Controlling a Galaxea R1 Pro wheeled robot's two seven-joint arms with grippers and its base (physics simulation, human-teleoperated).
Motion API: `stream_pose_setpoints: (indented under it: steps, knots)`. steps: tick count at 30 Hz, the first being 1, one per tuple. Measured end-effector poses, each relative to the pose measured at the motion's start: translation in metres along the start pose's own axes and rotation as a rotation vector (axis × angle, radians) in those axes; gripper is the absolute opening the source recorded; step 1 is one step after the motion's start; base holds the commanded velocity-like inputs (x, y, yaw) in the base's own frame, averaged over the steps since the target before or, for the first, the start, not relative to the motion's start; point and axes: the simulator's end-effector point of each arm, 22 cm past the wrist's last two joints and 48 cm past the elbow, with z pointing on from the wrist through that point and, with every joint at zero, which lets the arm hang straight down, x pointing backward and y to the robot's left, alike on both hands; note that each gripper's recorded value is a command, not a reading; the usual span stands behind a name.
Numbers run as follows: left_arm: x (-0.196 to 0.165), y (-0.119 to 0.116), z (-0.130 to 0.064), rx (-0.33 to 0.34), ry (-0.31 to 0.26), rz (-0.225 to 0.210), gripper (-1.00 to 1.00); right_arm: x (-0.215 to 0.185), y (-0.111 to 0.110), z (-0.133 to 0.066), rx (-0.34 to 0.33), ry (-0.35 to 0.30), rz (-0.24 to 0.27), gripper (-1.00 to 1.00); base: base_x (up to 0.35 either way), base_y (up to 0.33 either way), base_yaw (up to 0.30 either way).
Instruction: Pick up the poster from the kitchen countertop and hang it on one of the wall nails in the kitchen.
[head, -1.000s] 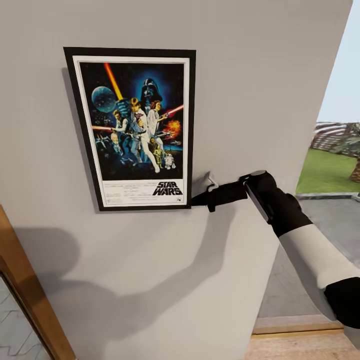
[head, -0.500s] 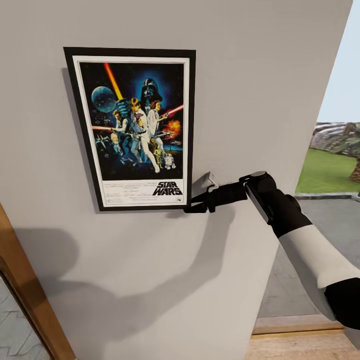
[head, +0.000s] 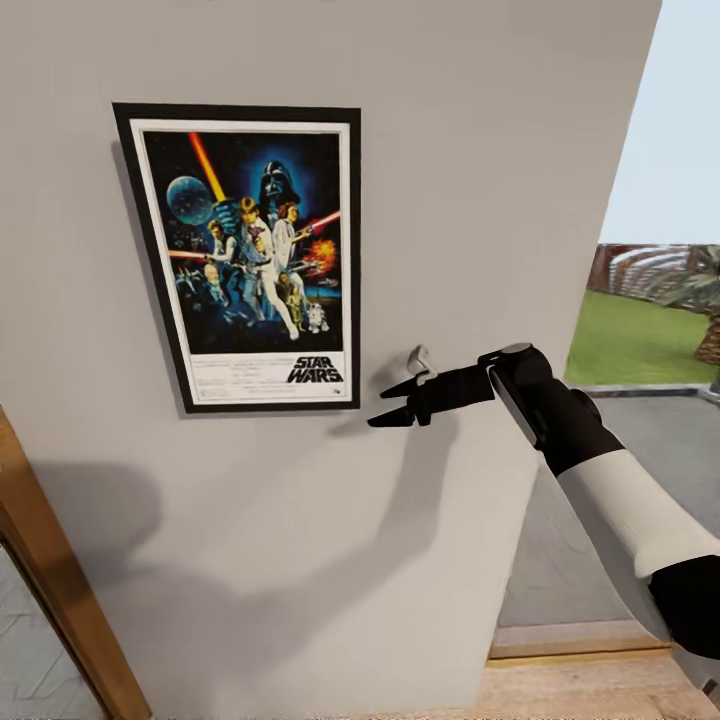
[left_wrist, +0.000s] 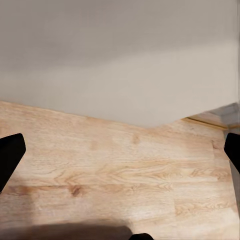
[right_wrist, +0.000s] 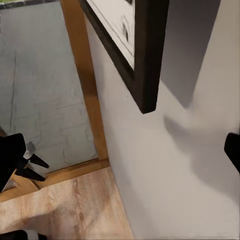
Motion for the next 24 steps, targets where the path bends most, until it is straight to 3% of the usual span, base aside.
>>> stream_pose_setpoints:
  steps: [8,12,18,20,24]
  knots:
    - [0.000,0.000,0.000,0.000,0.000,0.000,1.00,0.002,0.000,0.001,-0.002,0.001,0.001,1.00,-0.240,-0.015,0.000]
    - [0.000,0.000,0.000,0.000,-0.001,0.000,1.00,0.021,0.005,0.009,-0.017,0.006,0.021,1.00,-0.328,-0.002,0.000]
    - [0.000,0.000,0.000,0.000,-0.001,0.001,1.00,0.053,0.008,0.020,-0.023,-0.012,-0.019,1.00,-0.252,0.000,0.000]
    - [0.000,0.000,0.000,0.000,-0.001,0.000,1.00,0.069,0.010,0.024,-0.028,-0.008,-0.001,1.00,-0.061,0.000,0.000]
    - [0.000,0.000,0.000,0.000,-0.001,0.000,1.00,0.126,0.010,0.028,-0.001,-0.034,0.127,1.00,-0.013,0.000,0.000]
